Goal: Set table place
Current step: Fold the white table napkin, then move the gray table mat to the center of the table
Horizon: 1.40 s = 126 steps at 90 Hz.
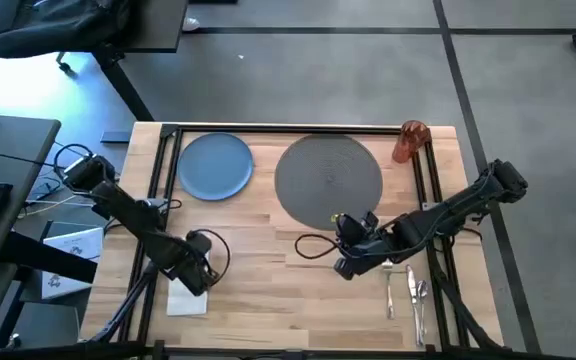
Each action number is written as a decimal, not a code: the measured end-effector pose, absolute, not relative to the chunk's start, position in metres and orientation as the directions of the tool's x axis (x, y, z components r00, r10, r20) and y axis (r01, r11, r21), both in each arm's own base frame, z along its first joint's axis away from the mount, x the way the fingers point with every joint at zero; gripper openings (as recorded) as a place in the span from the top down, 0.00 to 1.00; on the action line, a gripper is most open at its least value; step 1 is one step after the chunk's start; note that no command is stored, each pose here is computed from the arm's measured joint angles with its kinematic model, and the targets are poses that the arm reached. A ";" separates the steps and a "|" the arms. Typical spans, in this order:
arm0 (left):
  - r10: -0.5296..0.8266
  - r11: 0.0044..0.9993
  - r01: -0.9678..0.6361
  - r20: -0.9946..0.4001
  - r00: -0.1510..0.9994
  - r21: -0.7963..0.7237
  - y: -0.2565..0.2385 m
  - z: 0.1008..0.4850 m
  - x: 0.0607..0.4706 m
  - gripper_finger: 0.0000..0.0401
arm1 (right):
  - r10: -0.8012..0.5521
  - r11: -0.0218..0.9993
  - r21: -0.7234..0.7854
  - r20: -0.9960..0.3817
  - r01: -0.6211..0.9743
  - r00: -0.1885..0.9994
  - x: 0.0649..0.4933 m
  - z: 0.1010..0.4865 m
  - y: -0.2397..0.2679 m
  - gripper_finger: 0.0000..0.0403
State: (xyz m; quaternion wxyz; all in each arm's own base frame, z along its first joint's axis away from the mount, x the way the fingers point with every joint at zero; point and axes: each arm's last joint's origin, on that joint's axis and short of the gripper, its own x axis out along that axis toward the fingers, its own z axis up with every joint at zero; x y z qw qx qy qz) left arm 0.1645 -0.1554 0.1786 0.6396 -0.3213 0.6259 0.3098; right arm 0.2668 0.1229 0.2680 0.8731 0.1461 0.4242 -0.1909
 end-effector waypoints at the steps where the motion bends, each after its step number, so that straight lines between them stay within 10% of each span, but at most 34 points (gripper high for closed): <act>1: -0.012 0.602 -0.798 -1.000 0.016 -0.020 -0.156 0.178 0.164 1.00 | -0.211 0.884 0.092 -0.796 0.458 0.568 0.267 0.268 0.123 0.88; 18: -0.011 0.614 -0.781 -0.989 -0.150 0.112 -0.157 0.150 0.151 1.00 | -0.224 0.882 0.085 -0.790 0.463 0.571 0.267 0.268 0.122 0.88; 81: 0.154 0.703 -0.690 -0.984 -0.093 0.175 -0.139 0.173 0.182 1.00 | -0.060 0.878 0.225 -0.825 0.423 0.562 0.279 0.280 0.106 0.88; 111: 0.003 0.614 -0.783 -0.992 0.125 -0.097 -0.169 0.177 0.191 1.00 | -0.160 0.812 0.186 -0.841 0.553 0.517 0.304 0.273 0.033 0.82; 126: -0.025 0.646 -0.762 -0.999 0.029 -0.038 -0.178 0.160 0.184 1.00 | -0.152 0.798 0.157 -0.881 0.582 0.447 0.313 0.258 0.001 0.78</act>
